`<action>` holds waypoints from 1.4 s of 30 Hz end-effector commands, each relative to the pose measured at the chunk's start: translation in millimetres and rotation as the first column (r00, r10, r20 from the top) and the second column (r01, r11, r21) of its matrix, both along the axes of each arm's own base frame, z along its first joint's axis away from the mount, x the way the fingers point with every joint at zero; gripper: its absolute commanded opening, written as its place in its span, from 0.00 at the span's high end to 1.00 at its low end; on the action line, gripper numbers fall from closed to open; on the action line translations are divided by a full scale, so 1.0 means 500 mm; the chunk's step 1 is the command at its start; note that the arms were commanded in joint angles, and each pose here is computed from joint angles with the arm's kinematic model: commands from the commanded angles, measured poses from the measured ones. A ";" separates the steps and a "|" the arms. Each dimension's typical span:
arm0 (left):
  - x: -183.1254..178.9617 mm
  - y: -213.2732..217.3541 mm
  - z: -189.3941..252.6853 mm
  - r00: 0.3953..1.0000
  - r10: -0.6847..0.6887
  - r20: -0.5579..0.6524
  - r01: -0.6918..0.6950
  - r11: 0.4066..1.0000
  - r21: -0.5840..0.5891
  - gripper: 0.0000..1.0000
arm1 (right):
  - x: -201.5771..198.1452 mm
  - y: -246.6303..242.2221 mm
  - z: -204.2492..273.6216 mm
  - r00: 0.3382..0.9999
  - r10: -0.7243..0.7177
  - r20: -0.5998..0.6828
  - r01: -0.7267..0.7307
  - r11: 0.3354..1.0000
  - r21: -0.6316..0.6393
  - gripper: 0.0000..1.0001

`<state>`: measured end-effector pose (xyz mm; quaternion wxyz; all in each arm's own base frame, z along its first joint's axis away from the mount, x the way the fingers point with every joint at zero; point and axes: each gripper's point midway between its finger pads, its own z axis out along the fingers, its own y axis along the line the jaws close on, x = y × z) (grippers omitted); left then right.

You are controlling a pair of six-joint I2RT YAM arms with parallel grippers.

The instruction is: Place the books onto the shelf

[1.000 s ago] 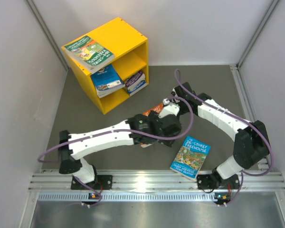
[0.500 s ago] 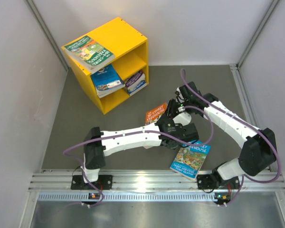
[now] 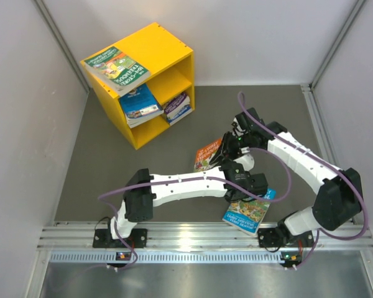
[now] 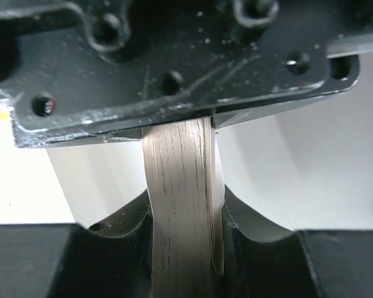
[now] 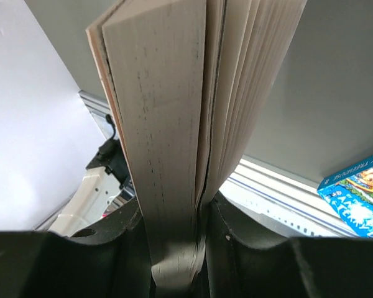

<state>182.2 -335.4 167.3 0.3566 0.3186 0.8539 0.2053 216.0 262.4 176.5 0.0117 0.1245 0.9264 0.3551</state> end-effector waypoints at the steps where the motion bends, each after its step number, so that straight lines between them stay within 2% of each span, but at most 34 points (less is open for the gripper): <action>1: -0.004 -0.017 0.023 0.999 -0.023 0.033 0.023 1.000 0.007 1.00 | -0.012 0.041 0.079 0.995 0.075 0.064 -0.083 0.987 0.139 1.00; 2: -0.003 -0.015 0.031 0.999 -0.021 0.038 0.021 1.000 0.007 1.00 | -0.011 0.041 0.076 0.995 0.077 0.058 -0.084 0.987 0.134 1.00; 3: -0.001 -0.022 0.048 0.999 -0.017 0.048 0.018 1.000 -0.021 1.00 | -0.007 0.041 0.081 0.994 0.081 0.071 -0.090 0.987 0.131 0.94; 4: 0.000 -0.025 0.064 0.998 -0.010 0.054 0.013 0.998 -0.054 1.00 | -0.004 0.040 0.084 0.993 0.083 0.079 -0.092 0.988 0.127 0.65; 5: 0.001 -0.030 0.078 0.998 -0.007 0.058 0.012 0.996 -0.087 1.00 | -0.004 0.035 0.083 0.994 0.083 0.070 -0.091 0.990 0.112 0.46; 6: 0.003 -0.035 0.097 0.998 -0.003 0.061 0.011 0.992 -0.129 1.00 | 0.014 0.028 0.100 0.991 0.073 0.115 -0.085 0.991 0.100 0.31; 7: 0.004 -0.034 0.121 0.998 0.004 0.060 0.007 0.984 -0.181 1.00 | 0.024 0.020 0.109 0.989 0.063 0.132 -0.075 0.993 0.091 0.01; 11: 0.032 -0.016 0.212 0.993 0.053 0.102 -0.015 0.942 -0.335 1.00 | 0.061 -0.053 0.168 0.971 -0.024 0.236 0.014 0.999 0.043 0.00; 13: 0.049 0.001 0.267 0.990 0.089 0.111 -0.034 0.905 -0.424 1.00 | 0.091 -0.108 0.189 0.951 -0.122 0.285 0.118 0.993 0.030 0.00; 15: 0.076 0.018 0.298 0.988 0.126 0.091 -0.064 0.865 -0.497 1.00 | 0.109 -0.178 0.226 0.905 -0.244 0.348 0.250 0.968 0.027 0.00; 16: 0.087 0.023 0.339 0.986 0.137 0.099 -0.055 0.813 -0.580 1.00 | 0.116 -0.202 0.243 0.880 -0.280 0.382 0.294 0.955 0.023 0.00; 18: 0.111 0.037 0.355 0.987 0.149 0.063 -0.072 0.756 -0.651 1.00 | 0.132 -0.266 0.300 0.806 -0.358 0.472 0.399 0.917 0.014 0.00; 19: 0.121 0.039 0.416 0.984 0.153 0.095 -0.032 0.666 -0.746 1.00 | 0.136 -0.282 0.318 0.788 -0.371 0.492 0.420 0.907 0.012 0.00; 21: 0.131 0.043 0.470 0.980 0.152 0.129 0.017 0.579 -0.815 1.00 | 0.145 -0.308 0.361 0.755 -0.378 0.536 0.444 0.896 0.007 0.00; 22: 0.132 0.052 0.548 0.968 0.168 0.188 0.088 0.476 -0.875 1.00 | 0.148 -0.311 0.368 0.753 -0.376 0.540 0.445 0.896 0.004 0.00; 23: 0.133 0.059 0.591 0.958 0.184 0.222 0.129 0.414 -0.901 1.00 | 0.151 -0.311 0.372 0.758 -0.369 0.538 0.439 0.898 -0.003 0.00; 24: 0.146 0.078 0.613 0.945 0.220 0.243 0.147 0.378 -0.914 1.00 | 0.148 -0.304 0.369 0.770 -0.360 0.527 0.422 0.907 0.003 0.00; 25: 0.144 0.121 0.666 0.924 0.281 0.259 0.175 0.293 -0.940 1.00 | 0.147 -0.301 0.362 0.778 -0.360 0.515 0.416 0.909 0.007 0.00; 26: 0.154 0.146 0.743 0.883 0.373 0.283 0.243 0.152 -0.958 1.00 | 0.145 -0.295 0.345 0.788 -0.365 0.496 0.412 0.911 0.016 0.00; 28: 0.154 0.230 0.789 0.800 0.503 0.326 0.330 0.086 -0.940 1.00 | 0.137 -0.285 0.329 0.799 -0.365 0.478 0.396 0.917 0.040 0.00; 29: 0.164 0.252 0.812 0.756 0.568 0.327 0.393 0.006 -0.920 1.00 | 0.129 -0.280 0.316 0.803 -0.369 0.468 0.391 0.919 0.054 0.00; 30: 0.165 0.285 0.834 0.724 0.606 0.329 0.427 -0.019 -0.904 1.00 | 0.123 -0.278 0.310 0.806 -0.368 0.464 0.388 0.920 0.057 0.00; 31: 0.169 0.299 0.848 0.717 0.612 0.334 0.446 -0.034 -0.894 1.00 | 0.121 -0.277 0.304 0.809 -0.365 0.461 0.383 0.922 0.058 0.00; 33: 0.206 0.337 0.873 0.678 0.650 0.343 0.466 -0.019 -0.885 1.00 | 0.114 -0.272 0.297 0.814 -0.357 0.459 0.369 0.927 0.067 0.00; 34: 0.215 0.341 0.881 0.676 0.655 0.337 0.476 -0.040 -0.878 1.00 | 0.114 -0.272 0.295 0.815 -0.355 0.459 0.367 0.928 0.066 0.00; 35: 0.235 0.364 0.880 0.645 0.688 0.334 0.488 -0.034 -0.872 1.00 | 0.114 -0.270 0.294 0.817 -0.349 0.460 0.360 0.931 0.067 0.00; 37: 0.244 0.393 0.908 0.614 0.727 0.306 0.551 -0.117 -0.826 1.00 | 0.111 -0.266 0.293 0.821 -0.340 0.458 0.347 0.935 0.071 0.00; 38: 0.265 0.424 0.911 0.589 0.751 0.300 0.566 -0.118 -0.816 1.00 | 0.111 -0.265 0.295 0.821 -0.338 0.459 0.344 0.936 0.073 0.00; 39: 0.285 0.437 0.909 0.583 0.763 0.280 0.567 -0.136 -0.812 1.00 | 0.109 -0.263 0.296 0.823 -0.333 0.460 0.337 0.938 0.076 0.00; 40: 0.301 0.445 0.904 0.597 0.768 0.232 0.564 -0.196 -0.802 1.00 | 0.110 -0.263 0.298 0.821 -0.334 0.463 0.337 0.938 0.079 0.00; 41: 0.321 0.477 0.900 0.578 0.787 0.217 0.572 -0.201 -0.795 1.00 | 0.106 -0.262 0.299 0.821 -0.331 0.465 0.333 0.940 0.081 0.00; 42: 0.345 0.480 0.881 0.589 0.785 0.194 0.558 -0.222 -0.799 1.00 | 0.105 -0.260 0.298 0.823 -0.329 0.464 0.329 0.941 0.083 0.00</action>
